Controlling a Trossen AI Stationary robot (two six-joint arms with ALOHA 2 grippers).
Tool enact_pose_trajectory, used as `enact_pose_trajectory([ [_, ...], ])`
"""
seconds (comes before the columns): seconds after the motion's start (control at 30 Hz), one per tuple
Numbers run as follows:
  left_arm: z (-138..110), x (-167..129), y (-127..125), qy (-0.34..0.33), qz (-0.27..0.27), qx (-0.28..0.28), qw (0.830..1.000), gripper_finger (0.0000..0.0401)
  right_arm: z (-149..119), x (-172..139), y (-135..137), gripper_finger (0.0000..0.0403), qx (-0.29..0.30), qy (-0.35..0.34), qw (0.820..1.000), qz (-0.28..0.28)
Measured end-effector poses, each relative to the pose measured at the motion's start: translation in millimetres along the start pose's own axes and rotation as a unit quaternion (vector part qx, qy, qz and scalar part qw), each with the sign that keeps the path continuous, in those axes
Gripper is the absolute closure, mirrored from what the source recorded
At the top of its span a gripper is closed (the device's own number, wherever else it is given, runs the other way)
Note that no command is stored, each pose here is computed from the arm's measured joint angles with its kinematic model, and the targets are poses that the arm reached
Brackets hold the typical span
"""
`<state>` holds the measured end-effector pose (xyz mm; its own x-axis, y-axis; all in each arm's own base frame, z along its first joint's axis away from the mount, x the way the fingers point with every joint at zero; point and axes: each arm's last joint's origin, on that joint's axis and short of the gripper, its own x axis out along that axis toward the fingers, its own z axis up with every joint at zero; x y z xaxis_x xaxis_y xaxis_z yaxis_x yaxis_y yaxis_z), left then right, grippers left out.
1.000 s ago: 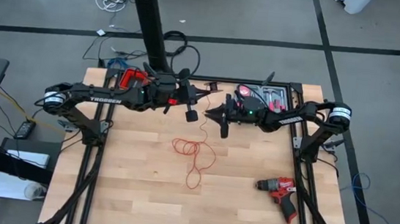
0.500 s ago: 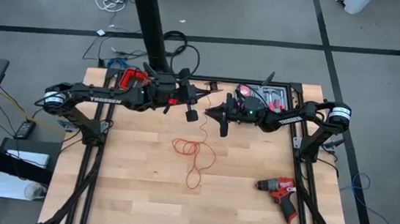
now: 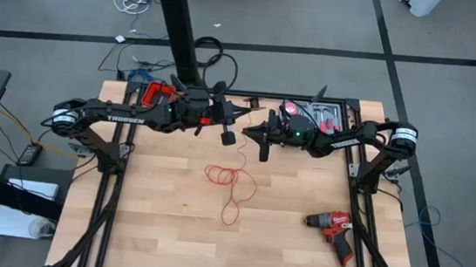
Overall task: Coil cords
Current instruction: Coil the red wire onto the black spool
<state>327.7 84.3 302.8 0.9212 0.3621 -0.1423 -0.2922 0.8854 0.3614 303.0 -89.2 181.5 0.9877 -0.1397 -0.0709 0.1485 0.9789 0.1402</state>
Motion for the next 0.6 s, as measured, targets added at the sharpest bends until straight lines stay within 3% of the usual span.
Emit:
enact_pose_trajectory([
  [0.1, 0.1, 0.0, -0.1, -0.001, -0.002, 0.0, 1.0, 0.0401, 0.0, 0.0, -0.3, 0.0397, 0.0, -0.001, 1.0, -0.005],
  [0.37, -1.2, -0.1, -0.6, 0.006, -0.006, 0.001, 1.0, 0.0401, -2.2, -0.9, -1.1, 0.0401, -0.013, 0.005, 1.0, -0.015],
  [0.6, -9.6, -2.4, -3.4, 0.055, -0.022, -0.014, 0.998, 0.0401, -16.2, -16.8, -9.4, 0.0402, -0.031, 0.049, 0.998, -0.035],
])
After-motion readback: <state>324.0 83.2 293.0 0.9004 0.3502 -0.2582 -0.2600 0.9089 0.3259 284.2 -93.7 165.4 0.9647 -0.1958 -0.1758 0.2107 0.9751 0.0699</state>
